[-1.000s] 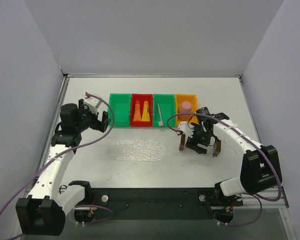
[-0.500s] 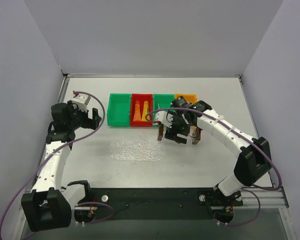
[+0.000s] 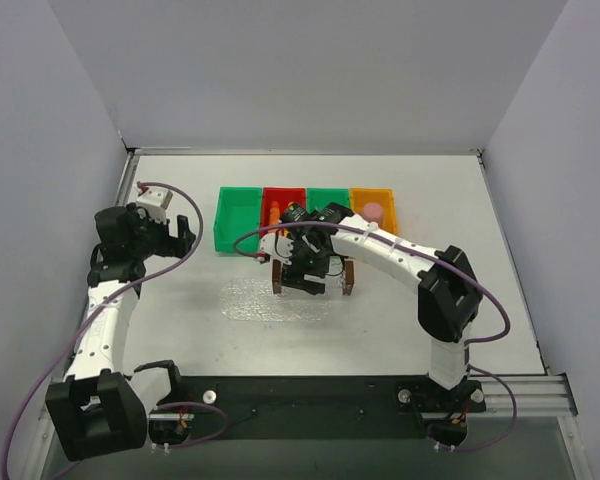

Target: Prepare toiletry sets of a toothbrush and toothpaste on the tray

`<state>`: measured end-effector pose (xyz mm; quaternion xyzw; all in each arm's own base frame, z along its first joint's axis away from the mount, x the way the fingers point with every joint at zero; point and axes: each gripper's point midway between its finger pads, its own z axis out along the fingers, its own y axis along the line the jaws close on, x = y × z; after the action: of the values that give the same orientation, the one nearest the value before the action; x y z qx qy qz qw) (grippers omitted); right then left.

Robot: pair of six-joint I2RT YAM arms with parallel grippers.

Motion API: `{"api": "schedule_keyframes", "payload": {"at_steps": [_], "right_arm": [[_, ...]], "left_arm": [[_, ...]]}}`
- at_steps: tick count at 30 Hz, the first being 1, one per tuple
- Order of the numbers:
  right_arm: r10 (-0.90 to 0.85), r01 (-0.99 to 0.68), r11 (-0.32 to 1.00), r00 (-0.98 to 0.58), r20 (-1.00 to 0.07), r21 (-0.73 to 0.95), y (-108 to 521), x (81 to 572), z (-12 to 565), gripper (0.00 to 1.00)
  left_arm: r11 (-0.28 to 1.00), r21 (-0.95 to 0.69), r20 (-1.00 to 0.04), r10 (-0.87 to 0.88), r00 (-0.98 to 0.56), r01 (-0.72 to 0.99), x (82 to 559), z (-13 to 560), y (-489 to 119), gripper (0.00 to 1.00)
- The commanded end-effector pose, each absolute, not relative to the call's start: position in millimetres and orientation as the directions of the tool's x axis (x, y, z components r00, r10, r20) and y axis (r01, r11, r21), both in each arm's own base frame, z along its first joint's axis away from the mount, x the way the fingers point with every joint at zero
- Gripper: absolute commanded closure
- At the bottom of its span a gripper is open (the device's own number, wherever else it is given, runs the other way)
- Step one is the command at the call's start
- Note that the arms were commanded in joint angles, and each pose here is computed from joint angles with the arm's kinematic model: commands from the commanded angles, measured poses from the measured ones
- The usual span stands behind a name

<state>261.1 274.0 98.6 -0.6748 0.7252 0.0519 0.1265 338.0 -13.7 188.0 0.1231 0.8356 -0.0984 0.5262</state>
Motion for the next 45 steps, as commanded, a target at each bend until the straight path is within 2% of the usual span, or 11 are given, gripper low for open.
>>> {"api": "schedule_keyframes", "payload": {"at_steps": [1, 14, 45], "right_arm": [[-0.958, -0.99, 0.128, -0.107, -0.266, -0.065, 293, 253, 105, 0.68], [-0.96, -0.995, 0.093, -0.082, -0.269, -0.03, 338, 235, 86, 0.67], [-0.976, -0.991, 0.095, -0.075, -0.203, -0.092, 331, 236, 56, 0.68]], "left_arm": [[0.963, -0.013, -0.931, 0.087, -0.354, 0.27, 352, 212, 3, 0.03], [0.974, -0.032, -0.937, 0.049, -0.345, 0.224, 357, 217, 35, 0.03], [0.971, -0.03, -0.94, 0.053, -0.338, 0.235, 351, 217, 36, 0.03]]}}
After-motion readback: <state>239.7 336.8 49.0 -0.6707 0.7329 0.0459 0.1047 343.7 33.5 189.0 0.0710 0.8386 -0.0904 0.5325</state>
